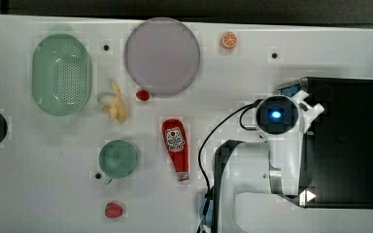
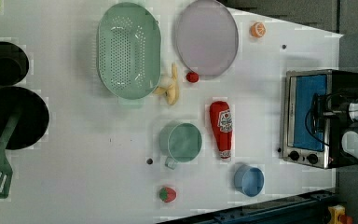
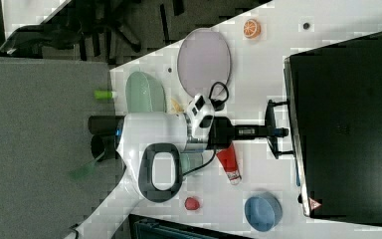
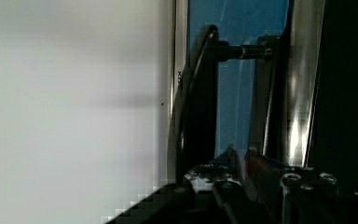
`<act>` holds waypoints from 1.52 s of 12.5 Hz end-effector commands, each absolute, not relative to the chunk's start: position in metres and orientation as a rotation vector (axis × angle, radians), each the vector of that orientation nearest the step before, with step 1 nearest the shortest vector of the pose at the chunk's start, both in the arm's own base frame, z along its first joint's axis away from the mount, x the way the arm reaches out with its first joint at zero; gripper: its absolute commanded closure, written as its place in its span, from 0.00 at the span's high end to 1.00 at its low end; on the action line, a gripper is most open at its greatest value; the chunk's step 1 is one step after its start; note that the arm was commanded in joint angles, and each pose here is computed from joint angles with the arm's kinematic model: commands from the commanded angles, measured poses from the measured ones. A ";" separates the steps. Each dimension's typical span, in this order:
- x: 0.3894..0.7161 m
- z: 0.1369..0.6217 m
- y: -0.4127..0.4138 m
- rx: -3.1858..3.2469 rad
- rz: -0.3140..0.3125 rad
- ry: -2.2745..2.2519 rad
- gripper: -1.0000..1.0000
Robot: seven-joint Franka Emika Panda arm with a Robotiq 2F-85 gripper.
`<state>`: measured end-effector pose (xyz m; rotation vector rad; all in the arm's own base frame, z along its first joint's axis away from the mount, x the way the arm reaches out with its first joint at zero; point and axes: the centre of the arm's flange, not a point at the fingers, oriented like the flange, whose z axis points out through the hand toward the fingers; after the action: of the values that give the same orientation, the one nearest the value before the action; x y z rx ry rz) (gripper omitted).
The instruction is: Flap open oven.
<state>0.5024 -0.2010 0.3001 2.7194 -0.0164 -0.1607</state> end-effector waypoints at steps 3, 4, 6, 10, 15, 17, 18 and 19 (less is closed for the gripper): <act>0.519 0.269 -0.129 2.633 -0.183 -0.020 0.18; 0.520 0.261 -0.119 2.604 -0.188 -0.025 0.18; 0.521 0.246 -0.098 2.548 -0.193 -0.009 0.18; 0.517 0.203 -0.064 2.449 -0.210 0.010 0.18; 0.511 0.139 -0.024 2.404 -0.249 0.039 0.18; 0.513 0.120 -0.018 2.392 -0.220 -0.043 0.18; 0.516 0.116 -0.015 2.393 -0.205 -0.058 0.18; 0.521 0.120 -0.012 2.401 -0.185 -0.073 0.18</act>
<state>0.4942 -0.0074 0.0919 2.3844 0.0974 -0.3239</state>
